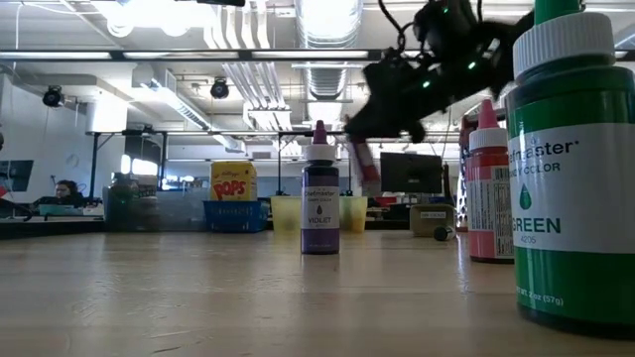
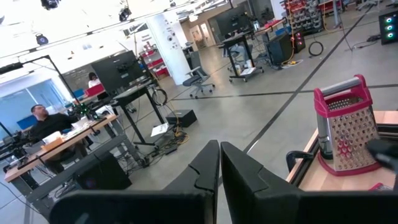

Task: Pick & Place Kitchen Items
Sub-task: Move the red food coloring bottle to the center of the table

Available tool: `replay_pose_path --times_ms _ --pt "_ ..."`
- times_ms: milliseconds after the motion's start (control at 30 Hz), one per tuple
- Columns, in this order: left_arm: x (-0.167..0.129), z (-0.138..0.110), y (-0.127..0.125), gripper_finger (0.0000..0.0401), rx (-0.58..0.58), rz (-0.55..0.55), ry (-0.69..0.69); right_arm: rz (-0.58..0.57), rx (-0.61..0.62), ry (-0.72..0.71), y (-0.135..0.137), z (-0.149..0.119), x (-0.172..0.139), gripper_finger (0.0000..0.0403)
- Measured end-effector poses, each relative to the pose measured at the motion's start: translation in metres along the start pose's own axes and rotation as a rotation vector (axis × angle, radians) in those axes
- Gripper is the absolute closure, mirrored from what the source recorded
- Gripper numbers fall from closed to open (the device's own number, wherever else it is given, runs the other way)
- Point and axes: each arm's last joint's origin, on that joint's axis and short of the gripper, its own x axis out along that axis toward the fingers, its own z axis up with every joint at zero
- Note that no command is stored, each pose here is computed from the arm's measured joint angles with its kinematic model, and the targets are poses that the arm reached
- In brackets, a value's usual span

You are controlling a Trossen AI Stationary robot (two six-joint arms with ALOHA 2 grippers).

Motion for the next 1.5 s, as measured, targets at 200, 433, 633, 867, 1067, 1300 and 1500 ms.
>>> replay_pose_path --times_ms 200,433,633,867,1067,1300,1500 --pt "0.0 0.0 0.0 0.0379 0.0 0.0 0.0 0.092 -0.095 -0.215 0.01 -0.024 0.042 0.0284" --pt "0.0 0.0 0.0 0.0379 0.0 0.0 0.0 0.208 -0.11 -0.272 0.026 -0.053 0.072 0.028" --pt "0.0 0.0 0.0 0.0379 0.0 0.0 0.0 0.282 -0.143 -0.278 0.044 -0.057 0.085 0.0286" --pt "0.0 0.0 0.0 0.0379 0.0 0.0 0.0 0.218 -0.134 -0.244 0.038 -0.067 0.085 0.0284" --pt "0.0 0.0 0.0 0.0379 0.0 0.0 0.0 0.211 -0.133 -0.245 0.038 -0.067 0.084 0.0288" --pt "0.0 0.0 0.0 0.0379 0.0 0.001 0.0 0.266 -0.109 -0.213 0.04 -0.075 0.091 0.0284" --pt "0.0 0.0 0.0 0.0379 0.0 0.0 0.0 0.268 -0.091 -0.21 0.041 -0.077 0.097 0.0283"
